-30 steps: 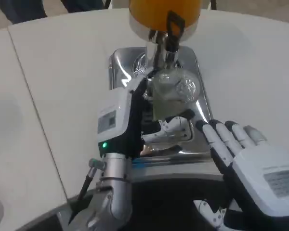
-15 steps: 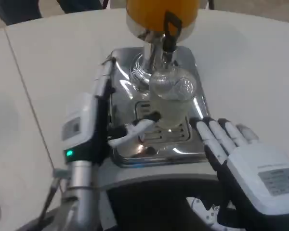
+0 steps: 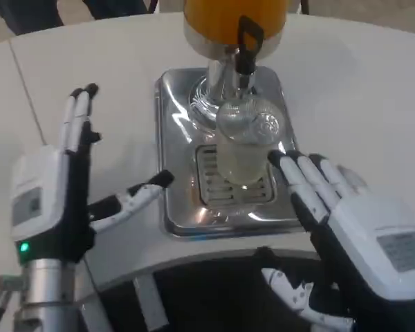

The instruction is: Grasp the cup under the faucet to collect the drink, then remove the cup.

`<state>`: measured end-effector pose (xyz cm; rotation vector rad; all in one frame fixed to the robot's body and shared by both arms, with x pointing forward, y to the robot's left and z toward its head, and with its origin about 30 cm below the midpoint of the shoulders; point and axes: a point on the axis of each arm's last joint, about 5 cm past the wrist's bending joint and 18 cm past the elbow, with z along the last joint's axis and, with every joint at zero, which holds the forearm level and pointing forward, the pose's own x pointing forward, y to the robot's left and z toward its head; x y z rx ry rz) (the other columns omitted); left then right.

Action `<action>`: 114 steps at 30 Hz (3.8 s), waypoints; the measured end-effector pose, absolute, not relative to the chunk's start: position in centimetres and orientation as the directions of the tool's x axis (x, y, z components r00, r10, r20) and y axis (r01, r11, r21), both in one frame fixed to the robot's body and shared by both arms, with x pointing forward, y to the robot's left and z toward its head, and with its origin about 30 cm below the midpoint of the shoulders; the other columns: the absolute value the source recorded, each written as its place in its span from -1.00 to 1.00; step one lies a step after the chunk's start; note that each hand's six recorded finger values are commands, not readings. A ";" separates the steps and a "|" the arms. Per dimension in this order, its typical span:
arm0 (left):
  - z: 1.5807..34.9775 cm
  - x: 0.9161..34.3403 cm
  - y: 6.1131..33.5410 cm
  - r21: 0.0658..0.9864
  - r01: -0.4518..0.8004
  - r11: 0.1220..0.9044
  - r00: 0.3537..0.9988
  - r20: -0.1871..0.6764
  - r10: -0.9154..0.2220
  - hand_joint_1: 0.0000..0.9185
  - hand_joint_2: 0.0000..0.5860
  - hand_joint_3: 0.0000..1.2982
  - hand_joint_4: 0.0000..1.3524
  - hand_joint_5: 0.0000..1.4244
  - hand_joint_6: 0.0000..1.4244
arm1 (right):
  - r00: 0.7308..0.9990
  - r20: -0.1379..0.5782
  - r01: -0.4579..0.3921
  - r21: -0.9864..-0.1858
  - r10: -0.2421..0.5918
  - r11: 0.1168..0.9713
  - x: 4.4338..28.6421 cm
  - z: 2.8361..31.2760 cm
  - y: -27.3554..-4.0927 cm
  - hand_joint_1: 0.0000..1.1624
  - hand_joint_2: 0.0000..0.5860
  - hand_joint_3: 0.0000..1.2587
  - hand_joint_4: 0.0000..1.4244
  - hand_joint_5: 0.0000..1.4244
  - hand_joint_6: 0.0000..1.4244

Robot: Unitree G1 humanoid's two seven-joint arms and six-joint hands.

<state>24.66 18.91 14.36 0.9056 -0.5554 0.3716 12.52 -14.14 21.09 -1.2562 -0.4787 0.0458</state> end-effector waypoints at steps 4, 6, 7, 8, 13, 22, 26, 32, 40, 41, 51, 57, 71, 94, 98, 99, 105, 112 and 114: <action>14.1 21.3 20.5 0.666 -0.545 0.509 0.800 0.594 0.079 -0.20 -0.73 -0.91 -0.92 -0.50 -0.31 | 0.879 0.377 0.258 -0.891 0.291 0.374 12.9 21.6 -13.9 -0.23 0.68 -1.00 -1.00 -1.00 -0.92; 14.0 20.3 20.9 0.689 -0.538 0.487 0.813 0.576 0.083 -0.22 -0.72 -0.93 -0.93 -0.52 -0.36 | 0.872 0.389 0.262 -0.882 0.295 0.391 13.1 21.7 -13.8 -0.23 0.67 -1.00 -1.00 -1.00 -0.92; 13.9 19.7 21.1 0.698 -0.534 0.478 0.818 0.569 0.084 -0.23 -0.72 -0.93 -0.94 -0.52 -0.36 | 0.869 0.392 0.258 -0.879 0.301 0.401 13.2 21.7 -13.7 -0.23 0.67 -1.00 -1.00 -1.00 -0.91; 13.8 19.1 21.3 0.707 -0.529 0.468 0.823 0.562 0.081 -0.23 -0.71 -0.95 -0.95 -0.55 -0.39 | 0.866 0.396 0.257 -0.876 0.304 0.408 13.3 21.8 -13.7 -0.23 0.67 -1.00 -1.00 -1.00 -0.91; 13.9 16.1 22.6 0.765 -0.510 0.393 0.851 0.516 0.100 -0.34 -0.69 -1.00 -1.00 -0.69 -0.59 | 0.857 0.430 0.258 -0.836 0.285 0.485 13.9 22.1 -13.2 -0.22 0.67 -1.00 -1.00 -1.00 -0.91; 14.5 13.5 22.5 0.863 -0.424 0.274 0.895 0.446 -0.019 -0.54 -0.67 -1.00 -1.00 -0.97 -0.86 | 0.836 0.502 0.245 -0.702 0.221 0.668 14.9 23.2 -12.0 -0.20 0.66 -1.00 -1.00 -1.00 -0.91; 14.5 12.8 22.1 0.899 -0.376 0.225 0.914 0.400 -0.071 -0.57 -0.70 -1.00 -1.00 -1.00 -0.91 | 0.861 0.475 0.203 -0.653 0.185 0.729 15.2 23.1 -11.8 -0.19 0.65 -1.00 -1.00 -1.00 -0.91; 14.5 12.5 21.8 0.922 -0.319 0.220 0.933 0.346 -0.097 -0.59 -0.69 -1.00 -1.00 -1.00 -0.94 | 0.853 0.502 0.222 -0.594 0.142 0.773 15.7 24.0 -11.0 -0.18 0.65 -1.00 -1.00 -1.00 -0.91; 14.6 12.6 21.6 0.915 -0.325 0.239 0.931 0.355 -0.091 -0.60 -0.70 -1.00 -1.00 -1.00 -0.93 | 0.791 0.603 0.266 -0.492 0.104 0.829 17.5 26.7 -8.9 -0.19 0.65 -1.00 -1.00 -1.00 -0.91; 14.5 12.6 21.6 0.914 -0.325 0.242 0.931 0.355 -0.089 -0.60 -0.70 -1.00 -1.00 -1.00 -0.92 | 0.783 0.615 0.267 -0.465 0.090 0.844 17.7 27.0 -8.7 -0.19 0.65 -1.00 -1.00 -1.00 -0.91; 14.4 12.6 21.5 0.910 -0.325 0.256 0.932 0.355 -0.080 -0.60 -0.68 -1.00 -1.00 -1.00 -0.92 | 0.824 0.565 0.204 -0.359 0.038 0.911 19.3 26.9 -9.1 -0.20 0.63 -1.00 -1.00 -1.00 -0.93; 14.3 12.6 21.5 0.910 -0.321 0.262 0.933 0.352 -0.078 -0.58 -0.67 -1.00 -1.00 -1.00 -0.92 | 0.849 0.527 0.177 -0.343 0.032 0.923 19.5 26.8 -9.2 -0.22 0.61 -1.00 -1.00 -1.00 -0.93; 14.1 13.1 21.8 0.904 -0.319 0.286 0.935 0.350 -0.064 -0.55 -0.66 -1.00 -1.00 -1.00 -0.92 | 0.869 0.462 0.021 -0.387 0.175 0.922 20.0 28.9 -10.0 -0.30 0.56 -1.00 -1.00 -1.00 -0.95; 13.9 13.4 21.9 0.897 -0.315 0.311 0.936 0.348 -0.053 -0.54 -0.65 -1.00 -1.00 -0.98 -0.90 | 0.867 0.354 -0.115 -0.542 0.351 0.832 21.0 29.7 -11.2 -0.39 0.50 -0.99 -1.00 -1.00 -0.93; 13.9 13.5 21.9 0.893 -0.317 0.319 0.935 0.351 -0.052 -0.54 -0.65 -1.00 -1.00 -0.97 -0.90 | 0.865 0.337 -0.133 -0.562 0.372 0.817 21.2 30.2 -11.2 -0.46 0.49 -0.98 -1.00 -1.00 -0.93; 13.9 13.6 21.9 0.893 -0.317 0.319 0.935 0.350 -0.050 -0.54 -0.65 -1.00 -1.00 -0.97 -0.90 | 0.863 0.329 -0.137 -0.578 0.383 0.804 21.2 30.4 -11.2 -0.46 0.49 -0.98 -1.00 -1.00 -0.93; 13.8 13.8 22.0 0.893 -0.312 0.324 0.937 0.345 -0.048 -0.54 -0.65 -1.00 -1.00 -0.97 -0.90 | 0.861 0.308 -0.141 -0.618 0.404 0.773 21.1 30.5 -10.9 -0.47 0.49 -0.97 -1.00 -1.00 -0.93; 13.5 14.0 22.1 0.888 -0.301 0.347 0.941 0.337 -0.045 -0.92 -0.41 -1.00 -1.00 -0.95 -0.90 | 0.868 0.266 -0.068 -0.773 0.420 0.631 20.7 31.7 -10.3 -0.57 0.50 -0.96 -1.00 -1.00 -0.93; 13.4 14.2 22.2 0.883 -0.301 0.359 0.941 0.337 -0.039 -0.99 -0.38 -1.00 -1.00 -0.94 -0.90 | 0.875 0.256 -0.040 -0.808 0.412 0.587 20.5 32.1 -10.1 -0.62 0.52 -0.96 -1.00 -1.00 -0.93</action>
